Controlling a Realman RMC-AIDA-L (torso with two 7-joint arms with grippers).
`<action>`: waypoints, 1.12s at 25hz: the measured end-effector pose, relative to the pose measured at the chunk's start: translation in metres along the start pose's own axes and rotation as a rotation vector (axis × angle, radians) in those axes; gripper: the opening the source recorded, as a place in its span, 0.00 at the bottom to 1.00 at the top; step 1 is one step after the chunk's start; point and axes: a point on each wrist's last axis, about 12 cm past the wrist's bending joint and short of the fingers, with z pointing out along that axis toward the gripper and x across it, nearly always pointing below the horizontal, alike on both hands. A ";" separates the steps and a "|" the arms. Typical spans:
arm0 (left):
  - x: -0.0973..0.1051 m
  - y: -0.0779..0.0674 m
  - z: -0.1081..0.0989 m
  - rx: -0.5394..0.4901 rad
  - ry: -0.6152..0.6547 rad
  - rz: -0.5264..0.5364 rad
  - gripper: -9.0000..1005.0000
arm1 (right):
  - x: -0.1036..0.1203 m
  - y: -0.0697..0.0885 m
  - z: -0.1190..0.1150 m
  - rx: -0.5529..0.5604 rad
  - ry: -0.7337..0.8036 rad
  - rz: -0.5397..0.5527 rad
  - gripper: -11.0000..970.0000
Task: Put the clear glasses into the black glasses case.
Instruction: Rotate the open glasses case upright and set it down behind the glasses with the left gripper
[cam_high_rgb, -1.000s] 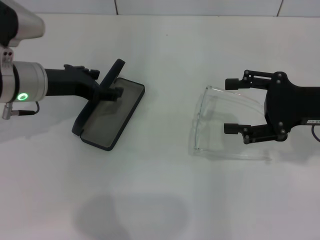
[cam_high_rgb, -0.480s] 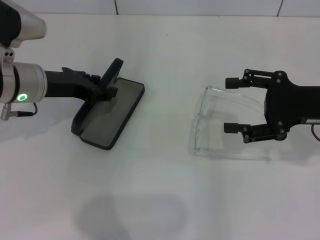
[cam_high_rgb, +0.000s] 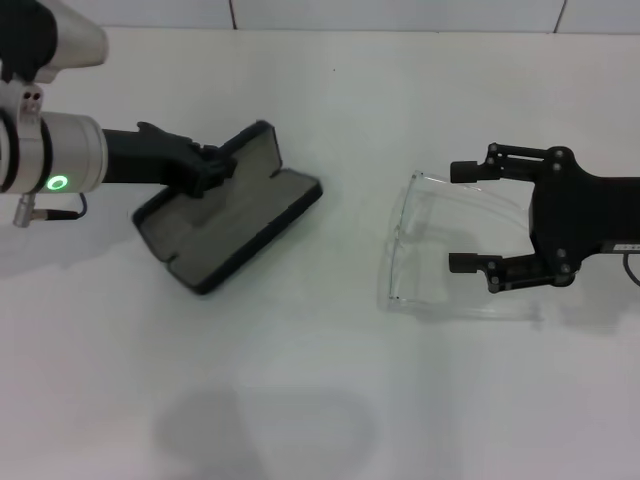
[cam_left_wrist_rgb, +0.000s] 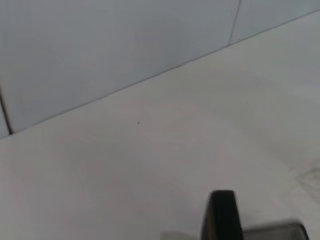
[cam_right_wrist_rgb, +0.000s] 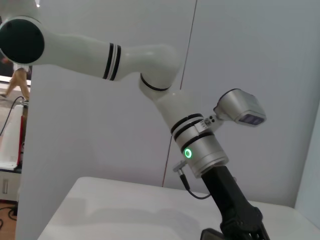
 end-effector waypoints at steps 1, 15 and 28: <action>-0.002 -0.001 0.001 0.004 -0.001 0.008 0.30 | 0.001 0.001 -0.001 0.002 0.001 -0.003 0.85; -0.045 -0.023 0.020 0.073 -0.012 0.353 0.21 | 0.005 0.007 -0.004 0.007 0.004 -0.026 0.85; -0.061 -0.069 0.049 0.203 0.031 0.717 0.21 | 0.014 0.019 -0.007 0.009 0.021 -0.039 0.85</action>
